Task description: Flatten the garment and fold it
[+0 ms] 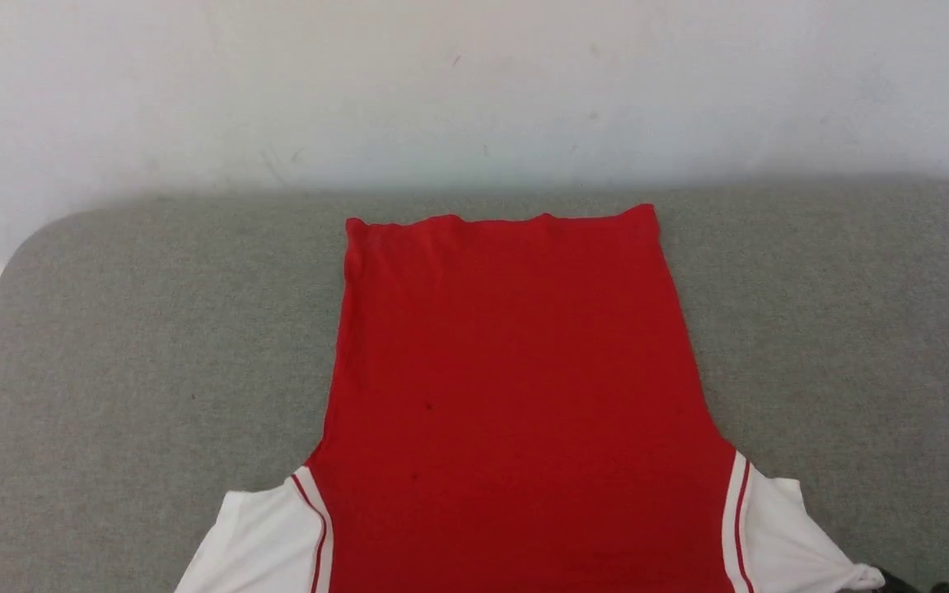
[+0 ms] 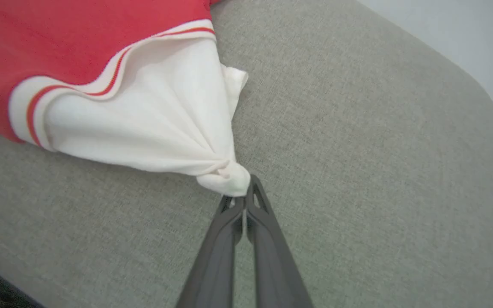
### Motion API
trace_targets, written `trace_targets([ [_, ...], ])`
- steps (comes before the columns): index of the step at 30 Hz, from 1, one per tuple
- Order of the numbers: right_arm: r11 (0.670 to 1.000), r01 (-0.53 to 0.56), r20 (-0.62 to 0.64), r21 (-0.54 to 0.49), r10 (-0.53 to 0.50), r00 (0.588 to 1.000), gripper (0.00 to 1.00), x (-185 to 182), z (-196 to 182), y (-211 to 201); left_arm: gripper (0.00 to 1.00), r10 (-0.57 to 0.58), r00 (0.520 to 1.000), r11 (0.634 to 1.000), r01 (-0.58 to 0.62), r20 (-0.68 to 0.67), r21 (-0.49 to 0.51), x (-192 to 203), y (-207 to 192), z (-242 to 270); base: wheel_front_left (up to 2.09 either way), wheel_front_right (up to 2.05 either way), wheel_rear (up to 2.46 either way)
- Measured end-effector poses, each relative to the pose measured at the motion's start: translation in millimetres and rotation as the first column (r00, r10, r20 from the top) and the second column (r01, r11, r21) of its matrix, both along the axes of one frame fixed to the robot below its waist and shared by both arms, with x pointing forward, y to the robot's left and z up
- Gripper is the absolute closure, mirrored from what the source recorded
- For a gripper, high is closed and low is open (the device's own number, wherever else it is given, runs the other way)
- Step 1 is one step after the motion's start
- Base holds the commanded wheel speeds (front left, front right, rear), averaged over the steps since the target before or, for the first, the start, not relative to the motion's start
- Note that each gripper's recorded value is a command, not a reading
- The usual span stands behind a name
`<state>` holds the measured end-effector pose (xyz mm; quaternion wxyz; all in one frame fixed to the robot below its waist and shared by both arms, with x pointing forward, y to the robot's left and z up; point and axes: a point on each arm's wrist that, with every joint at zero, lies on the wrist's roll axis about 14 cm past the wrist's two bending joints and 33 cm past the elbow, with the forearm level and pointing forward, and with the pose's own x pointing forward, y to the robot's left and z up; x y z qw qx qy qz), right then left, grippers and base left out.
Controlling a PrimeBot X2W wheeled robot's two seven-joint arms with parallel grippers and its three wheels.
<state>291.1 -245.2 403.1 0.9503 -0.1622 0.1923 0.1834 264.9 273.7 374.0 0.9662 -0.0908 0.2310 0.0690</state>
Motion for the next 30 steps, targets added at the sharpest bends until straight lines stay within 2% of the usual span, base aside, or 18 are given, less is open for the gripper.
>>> trace_targets([
  [6,1.000,-0.020,-0.085,-0.009,0.019,0.996,1.00,-18,-20,5,1.00,0.000,0.999,1.000,0.000,-0.041,0.002,-9,1,-12,0.00,0.00,0.00],
  [7,1.000,-0.018,-0.086,-0.005,0.018,0.996,0.87,-18,-20,6,1.00,0.002,0.999,1.000,-0.002,-0.038,0.001,-8,0,-11,0.00,0.00,0.00],
  [8,1.000,-0.011,-0.084,0.001,0.011,0.996,0.55,-16,-19,6,1.00,0.003,0.999,1.000,-0.003,-0.035,0.002,-7,0,-11,0.00,0.00,0.00],
  [9,1.000,-0.004,-0.080,0.003,0.004,0.997,0.00,-15,-18,6,1.00,0.000,1.000,1.000,0.000,-0.031,0.007,-7,0,-10,0.00,0.00,0.00],
  [13,0.999,0.043,-0.042,0.010,-0.043,0.998,0.00,-2,-3,-4,1.00,-0.002,1.000,1.000,0.002,0.014,0.015,3,1,1,0.00,0.00,0.00],
  [16,0.998,0.058,0.046,0.013,-0.058,0.997,0.00,18,27,-9,1.00,-0.019,0.998,1.000,0.018,0.060,0.024,12,-2,13,0.00,0.00,0.00],
  [19,0.997,0.072,0.196,0.030,-0.076,0.978,0.00,49,78,-16,1.00,-0.037,0.994,0.999,0.034,0.104,0.028,19,-8,25,0.00,0.00,0.00],
  [25,0.998,0.026,0.450,0.049,-0.045,0.892,0.00,110,186,-4,1.00,-0.066,0.985,0.997,0.058,0.159,0.059,25,-16,41,0.00,0.00,0.00],
  [27,0.995,0.016,0.488,0.100,-0.064,0.870,0.00,133,215,4,1.00,-0.070,0.982,0.996,0.060,0.173,0.066,28,-17,45,0.00,0.00,0.00],
  [30,0.995,-0.020,0.473,0.097,-0.028,0.881,0.00,164,235,26,1.00,-0.082,0.975,0.995,0.067,0.208,0.076,38,-22,55,0.00,0.00,0.00],
])
